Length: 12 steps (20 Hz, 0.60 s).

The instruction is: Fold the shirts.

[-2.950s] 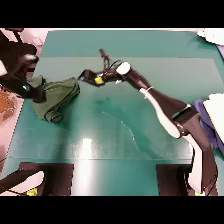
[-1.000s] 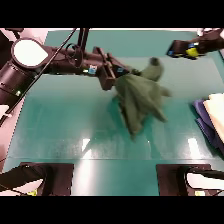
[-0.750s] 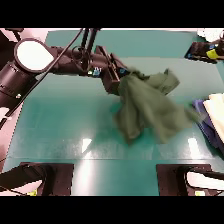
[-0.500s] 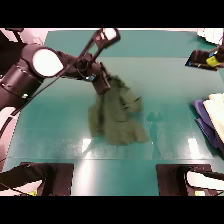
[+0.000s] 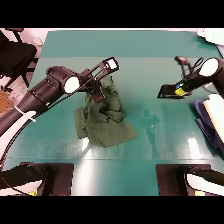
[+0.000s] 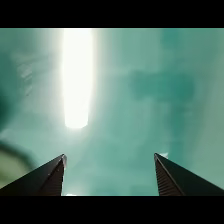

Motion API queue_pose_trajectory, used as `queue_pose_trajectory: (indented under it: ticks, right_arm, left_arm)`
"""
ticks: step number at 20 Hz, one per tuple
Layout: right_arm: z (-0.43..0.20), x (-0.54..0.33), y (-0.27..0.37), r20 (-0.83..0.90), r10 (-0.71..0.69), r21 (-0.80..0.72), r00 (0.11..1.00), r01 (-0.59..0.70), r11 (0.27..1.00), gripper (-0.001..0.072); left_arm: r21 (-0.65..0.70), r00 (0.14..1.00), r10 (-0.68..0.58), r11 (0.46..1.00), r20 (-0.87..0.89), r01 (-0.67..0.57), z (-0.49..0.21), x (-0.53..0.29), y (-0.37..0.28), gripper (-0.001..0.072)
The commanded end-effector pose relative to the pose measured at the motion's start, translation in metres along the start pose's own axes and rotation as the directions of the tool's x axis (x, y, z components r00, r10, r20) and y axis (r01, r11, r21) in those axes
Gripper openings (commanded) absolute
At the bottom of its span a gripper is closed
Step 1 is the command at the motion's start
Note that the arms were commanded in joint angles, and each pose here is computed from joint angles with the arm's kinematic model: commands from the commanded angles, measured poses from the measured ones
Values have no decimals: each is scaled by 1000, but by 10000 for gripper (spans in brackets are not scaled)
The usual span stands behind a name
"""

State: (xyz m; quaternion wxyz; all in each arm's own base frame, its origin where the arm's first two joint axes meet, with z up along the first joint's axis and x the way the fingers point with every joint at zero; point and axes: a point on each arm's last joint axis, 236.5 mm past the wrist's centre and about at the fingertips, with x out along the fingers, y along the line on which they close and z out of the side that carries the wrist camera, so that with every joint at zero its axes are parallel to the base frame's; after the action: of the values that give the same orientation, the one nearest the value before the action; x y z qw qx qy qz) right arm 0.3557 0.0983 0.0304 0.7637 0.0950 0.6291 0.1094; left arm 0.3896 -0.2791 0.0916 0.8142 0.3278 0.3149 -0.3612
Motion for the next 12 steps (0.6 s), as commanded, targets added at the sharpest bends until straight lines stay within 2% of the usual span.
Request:
queue_pose_trajectory:
  ticks: [1,7,12]
  right_arm:
    - [-45,14,57,-90,231,-9,969,-233,972,619]
    - [-121,39,76,-217,403,160,889,-375,913,619]
    - [-141,42,103,-57,452,291,890,-418,860,618]
  left_arm:
    - [38,996,72,997,46,-74,8,3,16,23]
    - [36,997,71,997,42,-73,8,3,16,23]
    - [34,997,70,997,41,-71,7,3,15,23]
